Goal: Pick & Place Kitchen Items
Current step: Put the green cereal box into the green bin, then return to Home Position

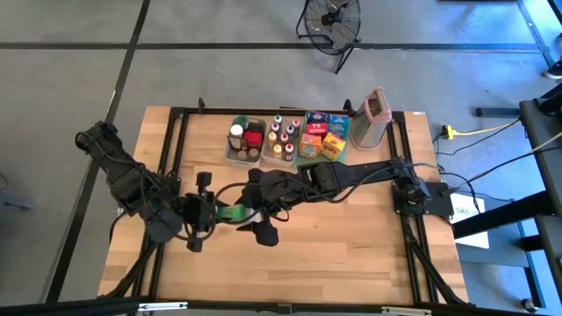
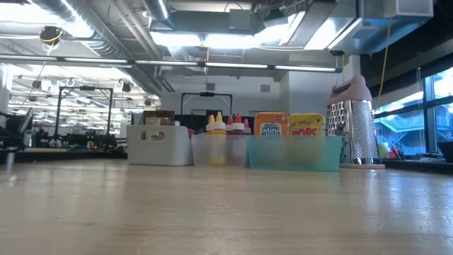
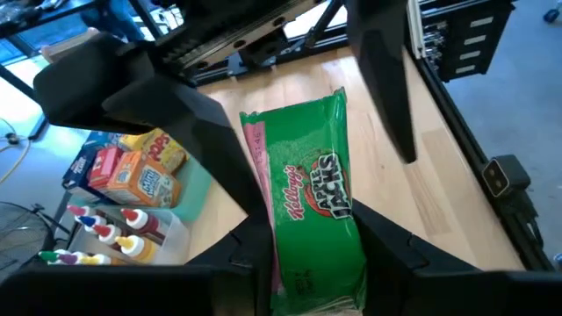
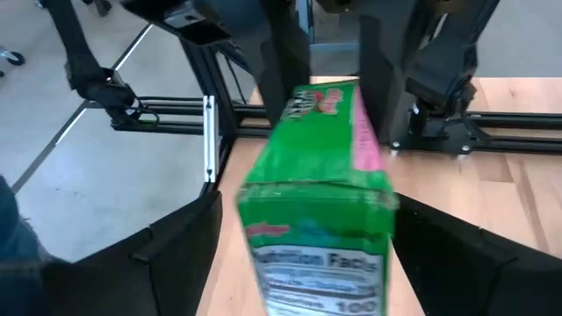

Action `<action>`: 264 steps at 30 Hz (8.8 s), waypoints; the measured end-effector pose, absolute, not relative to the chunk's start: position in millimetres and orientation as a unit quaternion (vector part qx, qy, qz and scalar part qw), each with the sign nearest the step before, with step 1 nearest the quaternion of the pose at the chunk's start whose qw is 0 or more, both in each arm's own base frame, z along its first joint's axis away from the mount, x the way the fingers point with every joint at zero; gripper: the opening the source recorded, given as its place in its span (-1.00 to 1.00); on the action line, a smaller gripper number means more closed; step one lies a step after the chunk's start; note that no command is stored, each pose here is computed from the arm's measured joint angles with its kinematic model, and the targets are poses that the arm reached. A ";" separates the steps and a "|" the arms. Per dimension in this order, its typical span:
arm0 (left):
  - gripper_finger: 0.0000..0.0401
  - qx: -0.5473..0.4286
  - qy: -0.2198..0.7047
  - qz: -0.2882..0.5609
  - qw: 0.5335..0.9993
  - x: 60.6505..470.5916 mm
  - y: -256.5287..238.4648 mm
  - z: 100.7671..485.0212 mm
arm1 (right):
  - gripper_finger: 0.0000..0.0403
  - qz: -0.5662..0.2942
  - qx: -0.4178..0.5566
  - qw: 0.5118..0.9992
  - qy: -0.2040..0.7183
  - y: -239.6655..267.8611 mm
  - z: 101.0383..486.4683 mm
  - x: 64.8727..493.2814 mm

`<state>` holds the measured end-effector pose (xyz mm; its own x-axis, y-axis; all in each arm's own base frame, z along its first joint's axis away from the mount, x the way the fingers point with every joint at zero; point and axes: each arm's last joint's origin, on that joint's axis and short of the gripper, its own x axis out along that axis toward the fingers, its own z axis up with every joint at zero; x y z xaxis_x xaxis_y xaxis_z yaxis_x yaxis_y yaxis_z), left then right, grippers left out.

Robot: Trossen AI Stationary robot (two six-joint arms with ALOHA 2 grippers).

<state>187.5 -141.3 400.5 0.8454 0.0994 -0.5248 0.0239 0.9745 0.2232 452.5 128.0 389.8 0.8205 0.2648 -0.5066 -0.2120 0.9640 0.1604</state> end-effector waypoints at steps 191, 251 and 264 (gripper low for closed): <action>0.00 -0.140 0.319 0.137 0.927 159.4 -4.9 423.4 | 0.05 -0.276 0.154 0.903 0.291 -62.3 181.0 220.5; -0.99 -0.036 0.308 0.185 0.933 64.6 2.2 428.0 | -0.99 -0.215 0.210 0.928 0.221 -5.3 490.0 -3.2; -0.99 -0.101 0.049 0.198 0.974 5.8 14.3 381.9 | -0.99 -0.086 0.111 0.990 0.019 3.9 429.4 -26.4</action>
